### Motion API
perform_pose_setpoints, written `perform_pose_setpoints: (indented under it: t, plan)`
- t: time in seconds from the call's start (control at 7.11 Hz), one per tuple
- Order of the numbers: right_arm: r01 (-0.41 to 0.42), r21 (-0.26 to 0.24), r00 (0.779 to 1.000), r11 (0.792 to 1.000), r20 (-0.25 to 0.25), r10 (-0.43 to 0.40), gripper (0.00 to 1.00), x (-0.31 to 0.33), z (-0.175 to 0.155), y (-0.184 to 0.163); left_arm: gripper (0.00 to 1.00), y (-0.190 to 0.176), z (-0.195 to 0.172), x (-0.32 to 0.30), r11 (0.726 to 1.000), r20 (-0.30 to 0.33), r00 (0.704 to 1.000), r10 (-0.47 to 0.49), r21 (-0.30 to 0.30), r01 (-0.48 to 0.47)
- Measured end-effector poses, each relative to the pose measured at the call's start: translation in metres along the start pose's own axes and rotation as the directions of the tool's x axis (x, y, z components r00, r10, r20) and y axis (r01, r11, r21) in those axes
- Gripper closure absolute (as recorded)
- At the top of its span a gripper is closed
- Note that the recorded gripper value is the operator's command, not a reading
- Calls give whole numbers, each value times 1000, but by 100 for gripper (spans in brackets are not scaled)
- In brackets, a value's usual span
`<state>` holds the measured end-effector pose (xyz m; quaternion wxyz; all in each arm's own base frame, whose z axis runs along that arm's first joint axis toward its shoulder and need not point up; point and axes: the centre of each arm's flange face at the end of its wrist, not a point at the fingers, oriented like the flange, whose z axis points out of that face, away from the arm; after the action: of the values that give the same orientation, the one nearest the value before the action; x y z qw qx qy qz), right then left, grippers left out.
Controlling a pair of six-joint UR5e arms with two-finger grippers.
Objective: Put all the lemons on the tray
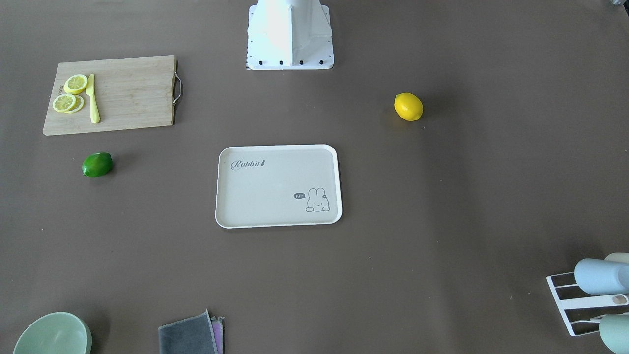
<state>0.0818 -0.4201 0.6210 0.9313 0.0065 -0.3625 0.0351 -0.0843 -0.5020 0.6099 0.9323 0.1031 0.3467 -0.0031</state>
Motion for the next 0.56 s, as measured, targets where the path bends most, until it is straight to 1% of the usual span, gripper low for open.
perform_pose_setpoints:
  t: [0.56]
  plan:
    - [0,0,1000,1000,4,0,0,0,0,1,2,0,-1,1,1000,-3,1000,-2,1,2]
